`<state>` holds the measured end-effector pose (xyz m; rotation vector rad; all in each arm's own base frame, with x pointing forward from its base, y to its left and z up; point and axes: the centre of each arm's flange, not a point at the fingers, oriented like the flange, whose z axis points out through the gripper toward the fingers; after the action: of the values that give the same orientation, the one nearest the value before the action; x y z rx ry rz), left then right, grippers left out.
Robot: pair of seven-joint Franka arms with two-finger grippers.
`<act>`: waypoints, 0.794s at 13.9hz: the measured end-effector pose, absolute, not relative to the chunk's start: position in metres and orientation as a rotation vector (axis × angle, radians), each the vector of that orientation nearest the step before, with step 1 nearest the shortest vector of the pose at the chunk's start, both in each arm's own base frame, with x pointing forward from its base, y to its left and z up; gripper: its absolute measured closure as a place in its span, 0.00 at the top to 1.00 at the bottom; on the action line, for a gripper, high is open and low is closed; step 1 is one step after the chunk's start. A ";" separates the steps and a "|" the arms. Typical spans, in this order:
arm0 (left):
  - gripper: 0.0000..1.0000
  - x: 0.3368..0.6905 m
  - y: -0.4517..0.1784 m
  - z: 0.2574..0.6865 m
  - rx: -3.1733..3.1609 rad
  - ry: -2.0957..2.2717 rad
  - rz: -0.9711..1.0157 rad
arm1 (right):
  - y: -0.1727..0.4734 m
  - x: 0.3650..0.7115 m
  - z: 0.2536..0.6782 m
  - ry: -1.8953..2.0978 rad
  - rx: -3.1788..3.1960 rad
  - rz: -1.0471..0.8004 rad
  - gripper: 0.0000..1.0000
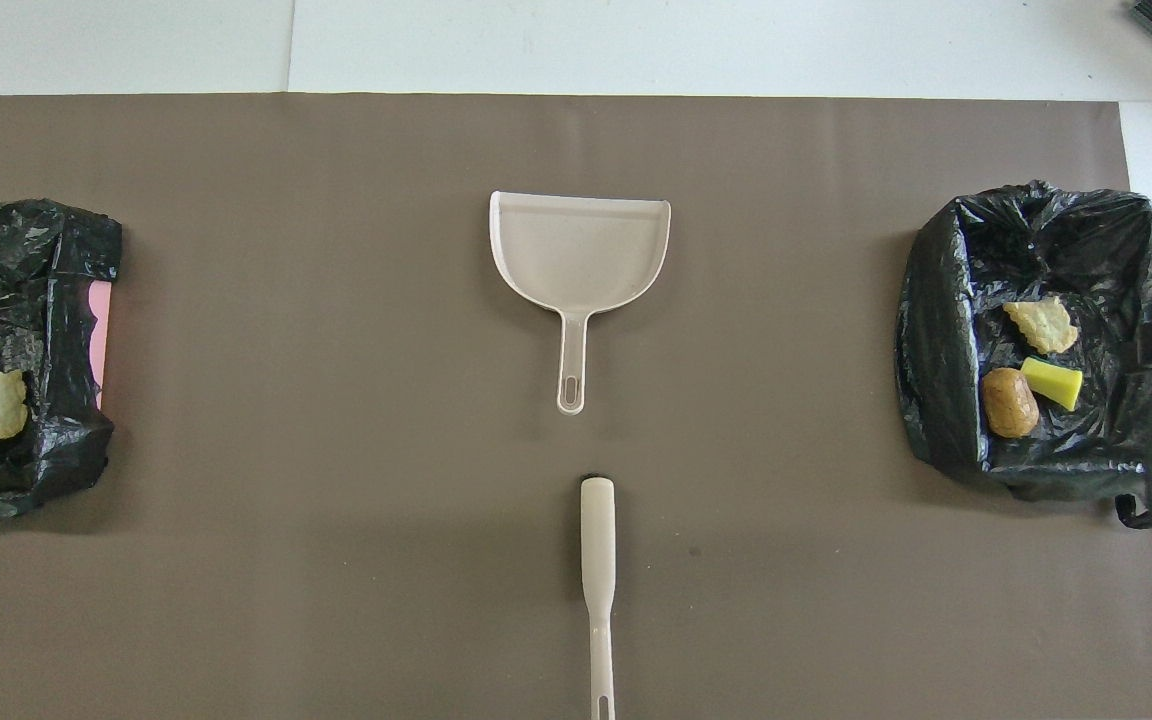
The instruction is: Sweep and dump trash in bin
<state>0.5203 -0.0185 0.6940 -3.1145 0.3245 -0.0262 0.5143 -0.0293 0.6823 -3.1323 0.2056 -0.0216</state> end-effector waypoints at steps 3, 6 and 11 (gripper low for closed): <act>1.00 0.520 -0.021 0.694 -3.121 0.271 -0.025 | -0.029 0.514 0.682 0.206 -3.132 -0.022 1.00; 1.00 0.520 -0.021 0.694 -3.122 0.260 -0.023 | -0.029 0.514 0.682 0.206 -3.132 -0.022 1.00; 1.00 0.519 -0.021 0.694 -3.123 0.256 -0.014 | -0.029 0.514 0.682 0.206 -3.132 -0.022 1.00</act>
<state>0.5186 -0.0205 0.6940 -3.1227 0.2562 -0.0141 0.5143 -0.0293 0.6823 -3.1323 0.2056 -0.0216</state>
